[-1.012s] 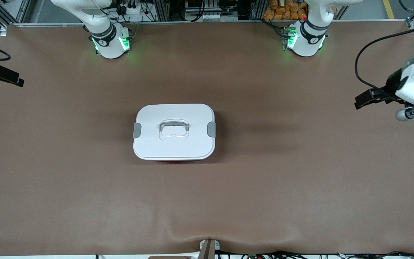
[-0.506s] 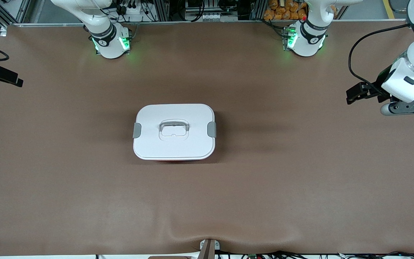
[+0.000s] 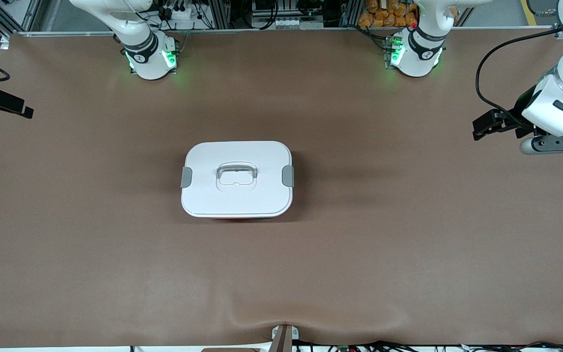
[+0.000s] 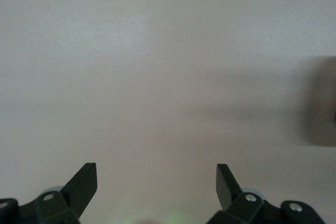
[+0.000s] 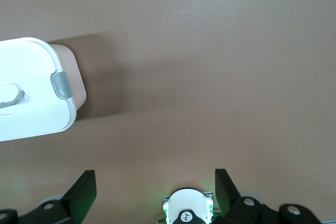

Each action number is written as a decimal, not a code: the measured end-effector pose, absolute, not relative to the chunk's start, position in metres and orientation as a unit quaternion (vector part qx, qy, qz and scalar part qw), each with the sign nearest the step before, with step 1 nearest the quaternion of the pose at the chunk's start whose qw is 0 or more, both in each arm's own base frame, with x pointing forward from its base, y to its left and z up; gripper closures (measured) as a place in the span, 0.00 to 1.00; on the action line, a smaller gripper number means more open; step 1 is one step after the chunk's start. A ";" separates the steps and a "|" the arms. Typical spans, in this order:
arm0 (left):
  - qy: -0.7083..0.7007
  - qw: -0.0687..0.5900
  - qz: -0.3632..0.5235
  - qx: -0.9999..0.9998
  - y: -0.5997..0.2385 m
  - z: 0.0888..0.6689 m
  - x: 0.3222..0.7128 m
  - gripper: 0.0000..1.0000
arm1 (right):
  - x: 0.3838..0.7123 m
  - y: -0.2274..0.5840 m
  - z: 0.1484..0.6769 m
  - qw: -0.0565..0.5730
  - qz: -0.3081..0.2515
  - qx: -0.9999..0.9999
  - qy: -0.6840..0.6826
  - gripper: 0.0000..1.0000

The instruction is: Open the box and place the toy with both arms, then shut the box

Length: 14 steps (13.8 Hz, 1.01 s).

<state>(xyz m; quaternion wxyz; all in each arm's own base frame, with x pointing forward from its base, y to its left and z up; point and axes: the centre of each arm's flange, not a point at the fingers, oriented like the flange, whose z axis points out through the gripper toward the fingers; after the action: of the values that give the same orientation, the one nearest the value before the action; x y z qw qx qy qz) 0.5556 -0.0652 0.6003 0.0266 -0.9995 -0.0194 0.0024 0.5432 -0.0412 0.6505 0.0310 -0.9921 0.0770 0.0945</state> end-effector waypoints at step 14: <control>0.042 0.028 0.007 -0.999 -0.066 0.621 0.543 0.00 | 0.544 -0.040 0.651 0.035 0.093 -0.992 0.074 0.00</control>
<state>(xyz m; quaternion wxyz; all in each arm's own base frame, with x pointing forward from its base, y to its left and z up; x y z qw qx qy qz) 0.5429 -0.0665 0.6211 0.0281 -0.9987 0.0416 0.0073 0.5437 -0.0397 0.6506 0.0351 -0.9923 0.0738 0.0934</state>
